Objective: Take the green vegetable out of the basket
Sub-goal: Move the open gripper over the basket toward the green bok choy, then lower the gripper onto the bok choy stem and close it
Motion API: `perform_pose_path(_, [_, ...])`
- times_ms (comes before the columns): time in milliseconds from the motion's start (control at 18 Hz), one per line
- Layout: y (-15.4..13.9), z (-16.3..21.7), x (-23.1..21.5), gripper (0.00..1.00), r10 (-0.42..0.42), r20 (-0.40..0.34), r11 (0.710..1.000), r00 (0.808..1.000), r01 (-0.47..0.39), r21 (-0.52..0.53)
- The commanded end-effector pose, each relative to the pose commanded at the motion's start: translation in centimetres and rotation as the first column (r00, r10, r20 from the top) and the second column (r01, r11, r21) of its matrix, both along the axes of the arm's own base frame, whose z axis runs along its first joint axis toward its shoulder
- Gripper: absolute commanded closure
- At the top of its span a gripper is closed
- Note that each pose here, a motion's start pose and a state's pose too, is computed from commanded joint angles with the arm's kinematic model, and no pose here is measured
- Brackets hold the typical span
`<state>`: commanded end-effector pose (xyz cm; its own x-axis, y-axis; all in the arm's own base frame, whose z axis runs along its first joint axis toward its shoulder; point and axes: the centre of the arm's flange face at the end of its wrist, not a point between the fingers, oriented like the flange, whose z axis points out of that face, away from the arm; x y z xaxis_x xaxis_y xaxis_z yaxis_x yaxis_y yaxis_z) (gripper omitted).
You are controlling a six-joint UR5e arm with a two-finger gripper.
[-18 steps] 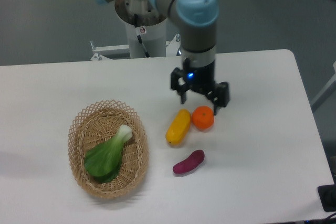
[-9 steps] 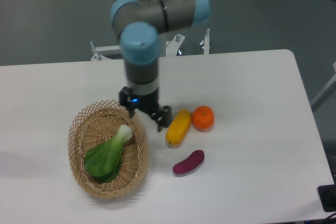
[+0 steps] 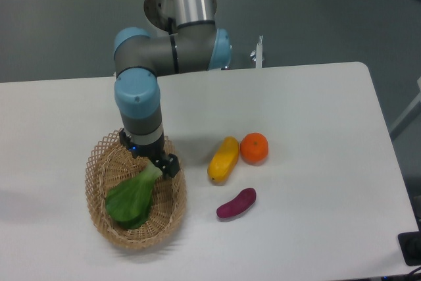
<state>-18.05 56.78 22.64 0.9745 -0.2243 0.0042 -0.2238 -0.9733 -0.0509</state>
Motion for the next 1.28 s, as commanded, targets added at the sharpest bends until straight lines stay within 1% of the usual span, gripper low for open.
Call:
perform_pose_path(444, [0.1,-1.7,0.3,0.00,-0.007,0.011,0.999,1.000,0.008,-0.031])
perform_pose_path(500, [0.1,-1.7,0.2,0.03,-0.007,0.001,0.999,1.000,0.007,-0.032])
perform_pose_path(556, [0.1,-1.4,0.1,0.20,-0.007,-0.007,1.000,1.000,0.007,-0.027])
perform_pose_path(611, [0.1,-1.3,0.1,0.32,-0.009,-0.009,1.000,1.000,0.009,-0.027])
perform_pose_path(778, [0.1,-1.2,0.1,0.58,-0.009,-0.012,1.000,1.000,0.008,-0.025])
perform_pose_path(833, [0.1,-1.0,0.0,0.65,-0.010,-0.016,1.000,1.000,0.010,-0.022])
perform_pose_path(889, [0.1,-0.9,0.0,0.68,-0.009,-0.018,1.000,1.000,0.008,-0.021])
perform_pose_path(1278, [0.4,0.4,-0.3,0.70,-0.011,-0.036,1.000,0.999,0.011,0.009])
